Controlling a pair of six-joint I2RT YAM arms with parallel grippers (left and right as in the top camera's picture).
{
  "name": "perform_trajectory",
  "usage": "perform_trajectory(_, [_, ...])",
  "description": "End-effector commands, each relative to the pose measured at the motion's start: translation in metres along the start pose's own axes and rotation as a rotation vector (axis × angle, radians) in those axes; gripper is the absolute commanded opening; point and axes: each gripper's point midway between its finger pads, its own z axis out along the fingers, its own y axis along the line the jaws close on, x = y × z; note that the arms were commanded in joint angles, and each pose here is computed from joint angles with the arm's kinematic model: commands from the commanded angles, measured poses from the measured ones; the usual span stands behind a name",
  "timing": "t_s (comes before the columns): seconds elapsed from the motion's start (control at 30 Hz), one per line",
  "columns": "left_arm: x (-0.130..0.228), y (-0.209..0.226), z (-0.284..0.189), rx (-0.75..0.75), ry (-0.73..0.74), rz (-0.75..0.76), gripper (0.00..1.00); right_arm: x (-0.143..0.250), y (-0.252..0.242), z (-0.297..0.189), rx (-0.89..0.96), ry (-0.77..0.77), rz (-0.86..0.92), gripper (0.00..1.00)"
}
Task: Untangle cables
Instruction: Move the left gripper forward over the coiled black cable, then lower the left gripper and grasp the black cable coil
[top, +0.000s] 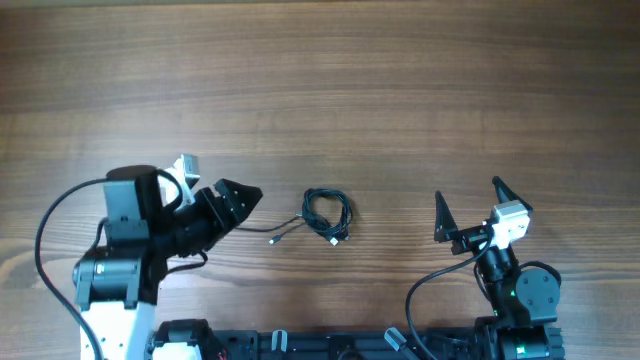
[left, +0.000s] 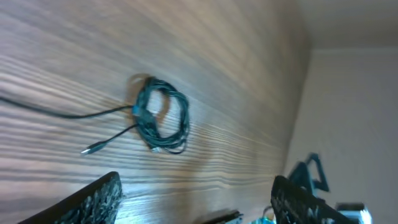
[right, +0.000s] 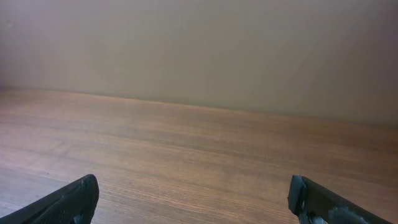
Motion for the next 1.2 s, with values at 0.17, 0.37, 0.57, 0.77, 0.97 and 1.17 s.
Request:
perform_trajectory(0.17, [-0.01,-0.009,0.016,-0.191,-0.016,0.093,0.7,-0.001,0.002,0.0,-0.012,-0.005,-0.007,1.0])
perform_trajectory(0.37, [0.0,-0.003,0.048,-0.355,-0.008,0.189,0.57,-0.001,0.002,0.0,-0.012,-0.005,-0.008,1.0])
perform_trajectory(0.57, [-0.005,0.002,0.083,-0.477,-0.067,0.302,0.52,-0.001,0.002,0.0,-0.012,-0.005,-0.007,1.0])
perform_trajectory(0.77, [-0.006,-0.01,0.127,-0.438,-0.067,0.347,0.51,-0.001,0.002,0.0,-0.012,-0.005,-0.008,1.0])
perform_trajectory(0.97, [-0.011,0.006,0.159,-0.495,-0.061,0.357,0.59,-0.001,0.002,0.0,-0.012,-0.005,-0.007,1.0])
perform_trajectory(1.17, [-0.009,0.022,0.176,-0.539,-0.036,0.354,0.55,-0.001,0.002,0.0,-0.012,-0.005,-0.008,1.0])
